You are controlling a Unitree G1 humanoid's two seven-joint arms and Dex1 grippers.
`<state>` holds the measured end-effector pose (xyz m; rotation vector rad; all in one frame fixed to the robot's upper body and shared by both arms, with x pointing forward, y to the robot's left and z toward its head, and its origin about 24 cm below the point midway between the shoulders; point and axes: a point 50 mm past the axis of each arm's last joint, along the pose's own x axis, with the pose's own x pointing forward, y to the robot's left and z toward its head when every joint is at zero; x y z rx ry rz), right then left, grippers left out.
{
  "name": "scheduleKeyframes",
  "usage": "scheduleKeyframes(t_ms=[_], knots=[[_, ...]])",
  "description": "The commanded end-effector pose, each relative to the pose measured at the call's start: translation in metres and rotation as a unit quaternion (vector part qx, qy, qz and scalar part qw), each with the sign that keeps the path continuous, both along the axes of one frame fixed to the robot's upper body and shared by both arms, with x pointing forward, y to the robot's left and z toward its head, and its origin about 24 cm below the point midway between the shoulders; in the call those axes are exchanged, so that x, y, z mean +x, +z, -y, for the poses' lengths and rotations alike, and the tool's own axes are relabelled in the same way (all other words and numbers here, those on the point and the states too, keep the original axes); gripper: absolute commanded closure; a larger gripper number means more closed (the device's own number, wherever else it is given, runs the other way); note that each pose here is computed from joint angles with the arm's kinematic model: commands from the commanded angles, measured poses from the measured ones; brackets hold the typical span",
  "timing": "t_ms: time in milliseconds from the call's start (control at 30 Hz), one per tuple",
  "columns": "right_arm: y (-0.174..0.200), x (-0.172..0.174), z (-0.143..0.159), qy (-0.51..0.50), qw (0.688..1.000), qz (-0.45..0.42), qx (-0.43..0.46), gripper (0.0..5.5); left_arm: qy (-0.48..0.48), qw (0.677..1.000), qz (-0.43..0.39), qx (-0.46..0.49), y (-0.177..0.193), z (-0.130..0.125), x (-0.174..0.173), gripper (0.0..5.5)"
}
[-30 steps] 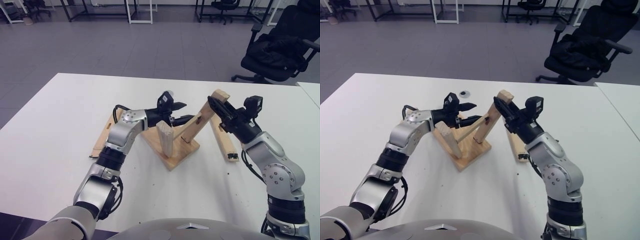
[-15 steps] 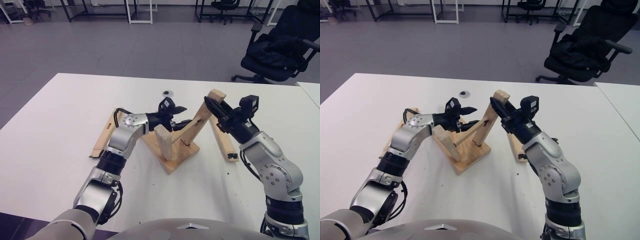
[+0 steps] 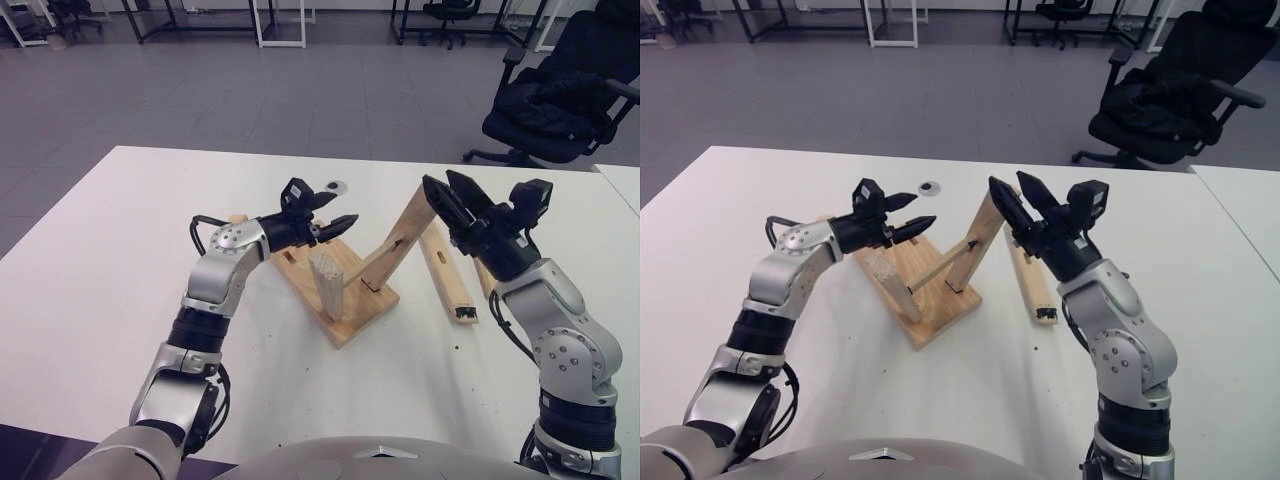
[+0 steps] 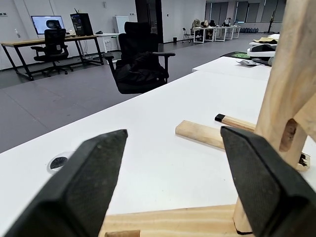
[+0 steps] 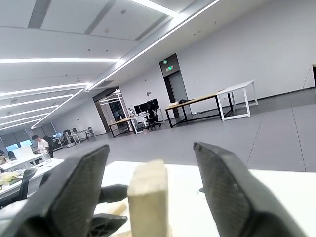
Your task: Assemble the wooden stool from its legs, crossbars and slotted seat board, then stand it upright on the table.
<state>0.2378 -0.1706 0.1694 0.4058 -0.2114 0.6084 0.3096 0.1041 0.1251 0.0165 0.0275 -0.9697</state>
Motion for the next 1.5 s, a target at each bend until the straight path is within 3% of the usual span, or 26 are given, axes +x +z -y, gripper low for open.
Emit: scheduleKeyframes(t_ms=[33, 167, 267, 400, 467, 667, 833, 933, 1067, 1167, 1200, 1333, 1400, 1500], knots=[[-0.024, 0.001, -0.018, 0.017, 0.996, -0.036, -0.074, 2.31, 0.024, 1.000, -0.004, -0.009, 0.002, -0.008, -0.004, 2.01], [-0.094, 0.006, -0.022, -0.002, 0.959, -0.146, -0.244, 2.31, 0.045, 0.999, -0.013, -0.016, 0.000, -0.013, -0.007, 2.01], [-0.119, -0.004, -0.021, 0.006, 0.939, -0.196, -0.283, 2.31, 0.057, 0.998, -0.021, -0.031, -0.002, -0.010, -0.008, 2.01], [-0.113, -0.007, -0.020, 0.004, 0.945, -0.182, -0.272, 2.31, 0.083, 0.995, -0.027, -0.048, -0.007, -0.003, -0.016, 2.01], [-0.096, -0.006, -0.018, -0.004, 0.962, -0.149, -0.227, 2.31, 0.112, 0.993, -0.020, -0.043, -0.010, -0.008, -0.020, 2.01], [-0.033, -0.021, 0.003, -0.011, 0.994, -0.020, -0.104, 2.31, 0.269, 0.963, 0.003, 0.007, -0.018, -0.060, -0.040, 2.01], [-0.042, -0.059, 0.037, 0.060, 0.981, -0.074, -0.167, 2.31, 0.309, 0.941, -0.086, 0.104, -0.074, -0.078, -0.091, 2.01], [-0.072, -0.048, 0.052, 0.060, 0.956, -0.139, -0.252, 2.31, 0.286, 0.934, -0.106, 0.184, -0.091, -0.083, -0.099, 2.01], [-0.127, 0.012, 0.043, 0.034, 0.901, -0.141, -0.409, 2.31, 0.240, 0.943, -0.104, 0.204, -0.103, -0.065, -0.079, 2.01], [-0.153, 0.029, 0.026, 0.079, 0.849, -0.120, -0.508, 2.31, 0.191, 0.946, -0.115, 0.236, -0.114, -0.051, -0.067, 2.01], [-0.156, 0.029, 0.021, 0.097, 0.845, -0.112, -0.514, 2.31, 0.183, 0.945, -0.119, 0.242, -0.117, -0.049, -0.064, 2.01], [-0.146, 0.020, 0.010, 0.125, 0.873, -0.092, -0.462, 2.31, 0.144, 0.954, -0.110, 0.240, -0.121, -0.022, -0.033, 2.01], [-0.142, 0.023, 0.015, 0.076, 0.876, -0.091, -0.467, 2.31, 0.152, 0.955, -0.096, 0.235, -0.118, -0.017, -0.018, 2.01], [-0.122, 0.019, 0.027, -0.038, 0.903, -0.094, -0.417, 2.31, 0.200, 0.953, -0.071, 0.214, -0.109, -0.031, -0.006, 2.01]])
